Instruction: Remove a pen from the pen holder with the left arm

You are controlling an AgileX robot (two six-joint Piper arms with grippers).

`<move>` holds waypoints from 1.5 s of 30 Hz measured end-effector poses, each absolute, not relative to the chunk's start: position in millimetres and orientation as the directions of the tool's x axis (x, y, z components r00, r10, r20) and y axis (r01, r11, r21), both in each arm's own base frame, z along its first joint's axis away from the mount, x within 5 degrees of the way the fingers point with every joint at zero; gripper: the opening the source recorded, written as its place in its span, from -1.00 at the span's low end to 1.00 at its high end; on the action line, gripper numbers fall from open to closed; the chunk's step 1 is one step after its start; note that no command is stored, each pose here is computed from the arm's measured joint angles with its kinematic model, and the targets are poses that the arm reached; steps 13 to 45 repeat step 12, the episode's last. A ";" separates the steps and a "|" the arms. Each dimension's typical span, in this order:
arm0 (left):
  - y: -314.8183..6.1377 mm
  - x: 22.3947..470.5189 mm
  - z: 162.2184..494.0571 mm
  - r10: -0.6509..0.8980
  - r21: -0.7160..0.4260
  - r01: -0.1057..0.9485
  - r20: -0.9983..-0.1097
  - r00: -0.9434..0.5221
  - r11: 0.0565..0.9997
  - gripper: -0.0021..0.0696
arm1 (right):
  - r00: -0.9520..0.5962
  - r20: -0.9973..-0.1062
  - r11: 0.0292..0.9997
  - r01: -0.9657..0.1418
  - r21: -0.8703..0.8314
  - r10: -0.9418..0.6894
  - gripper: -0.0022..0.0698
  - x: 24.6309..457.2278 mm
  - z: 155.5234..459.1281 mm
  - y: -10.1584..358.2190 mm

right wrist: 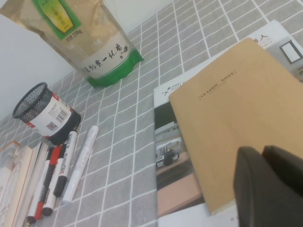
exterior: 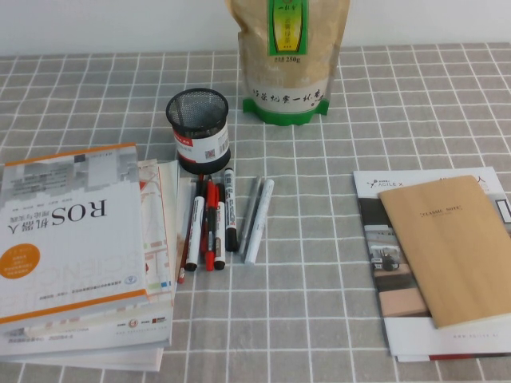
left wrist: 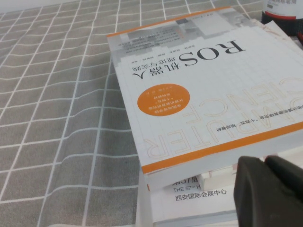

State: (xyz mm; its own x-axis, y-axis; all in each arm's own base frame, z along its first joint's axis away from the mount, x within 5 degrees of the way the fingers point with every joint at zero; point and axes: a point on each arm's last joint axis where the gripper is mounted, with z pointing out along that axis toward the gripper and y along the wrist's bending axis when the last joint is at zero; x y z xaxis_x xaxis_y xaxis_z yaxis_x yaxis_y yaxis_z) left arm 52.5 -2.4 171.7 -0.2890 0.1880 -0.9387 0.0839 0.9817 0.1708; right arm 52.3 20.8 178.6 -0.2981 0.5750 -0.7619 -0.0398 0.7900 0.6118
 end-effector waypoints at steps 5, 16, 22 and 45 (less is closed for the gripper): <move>-2.4 52.5 171.7 0.188 0.171 0.084 -0.939 -0.289 0.982 -0.94 | -0.298 -0.762 0.790 -0.040 0.612 0.575 -0.97 52.3 178.6 20.8; -2.4 52.5 171.7 0.192 0.175 0.085 -0.938 -0.289 0.981 -0.94 | -0.298 -0.762 0.790 -0.040 0.612 0.575 -0.97 52.3 178.6 20.8; -2.4 52.5 171.7 0.192 0.175 0.085 -0.938 -0.289 0.981 -0.94 | -0.298 -0.762 0.790 -0.040 0.612 0.575 -0.97 52.3 178.6 20.8; -2.4 52.5 171.7 0.192 0.175 0.085 -0.938 -0.289 0.981 -0.94 | -0.298 -0.762 0.790 -0.040 0.612 0.575 -0.97 52.3 178.6 20.8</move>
